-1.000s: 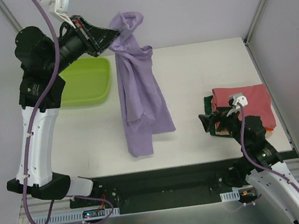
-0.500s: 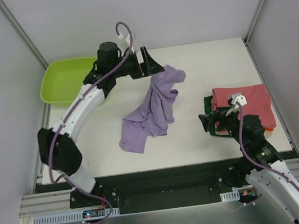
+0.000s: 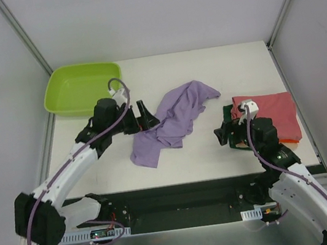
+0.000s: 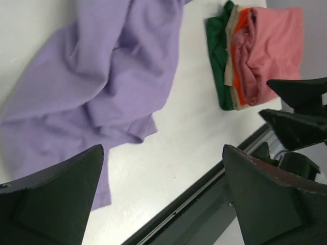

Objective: Fold and stack the t-shirts
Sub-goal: Move the tshirt to the center of the board, then flatten out the tshirt

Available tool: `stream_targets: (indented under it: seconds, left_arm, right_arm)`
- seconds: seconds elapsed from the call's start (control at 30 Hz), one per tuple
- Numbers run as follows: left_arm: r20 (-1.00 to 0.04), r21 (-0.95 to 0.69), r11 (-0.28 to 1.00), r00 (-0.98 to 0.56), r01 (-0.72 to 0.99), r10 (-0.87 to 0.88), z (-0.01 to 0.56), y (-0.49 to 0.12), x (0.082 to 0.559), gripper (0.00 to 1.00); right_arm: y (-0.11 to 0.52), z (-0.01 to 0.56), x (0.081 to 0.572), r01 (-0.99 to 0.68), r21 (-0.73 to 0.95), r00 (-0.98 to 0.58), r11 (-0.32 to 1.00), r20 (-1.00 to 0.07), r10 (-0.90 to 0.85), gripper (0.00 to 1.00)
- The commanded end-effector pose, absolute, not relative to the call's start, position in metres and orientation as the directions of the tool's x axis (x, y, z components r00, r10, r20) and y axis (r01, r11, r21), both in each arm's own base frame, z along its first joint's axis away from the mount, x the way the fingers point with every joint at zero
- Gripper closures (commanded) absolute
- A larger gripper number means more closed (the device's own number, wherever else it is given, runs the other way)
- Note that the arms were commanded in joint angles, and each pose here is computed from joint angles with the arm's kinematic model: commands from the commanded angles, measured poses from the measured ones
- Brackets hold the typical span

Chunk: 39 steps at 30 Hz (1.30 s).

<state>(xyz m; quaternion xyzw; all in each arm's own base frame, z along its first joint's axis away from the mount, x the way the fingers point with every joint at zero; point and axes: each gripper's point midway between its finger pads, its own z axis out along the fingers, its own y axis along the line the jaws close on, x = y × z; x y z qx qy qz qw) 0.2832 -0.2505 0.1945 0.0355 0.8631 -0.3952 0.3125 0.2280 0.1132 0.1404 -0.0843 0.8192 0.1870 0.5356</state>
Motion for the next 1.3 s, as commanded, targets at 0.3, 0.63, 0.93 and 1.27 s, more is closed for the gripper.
stream_targets:
  seconds: [0.3,0.63,0.93,1.27]
  left_arm:
    - [-0.334,-0.452,0.876,-0.879,-0.166,-0.339,0.049,-0.160,0.188,0.01]
    - [-0.309,-0.282,0.941,-0.910,-0.189,-0.275,0.016,-0.179,0.205,0.23]
    - [-0.312,-0.183,0.962,-0.916,-0.204,-0.254,-0.013,-0.177,0.218,1.00]
    - [-0.560,-0.151,0.973,-0.796,-0.176,-0.231,0.033,-0.139,0.236,1.00]
  right_arm:
    - [0.117,0.157,0.237,-0.337,0.223,-0.406,0.915,-0.911,0.073,0.04]
    - [0.112,0.154,0.238,-0.314,0.207,-0.409,0.926,-0.910,0.065,0.04]
    - [0.112,0.154,0.237,-0.316,0.202,-0.409,0.927,-0.910,0.058,0.04]
    - [0.122,0.148,0.239,-0.337,0.220,-0.479,0.915,-0.877,0.034,0.04]
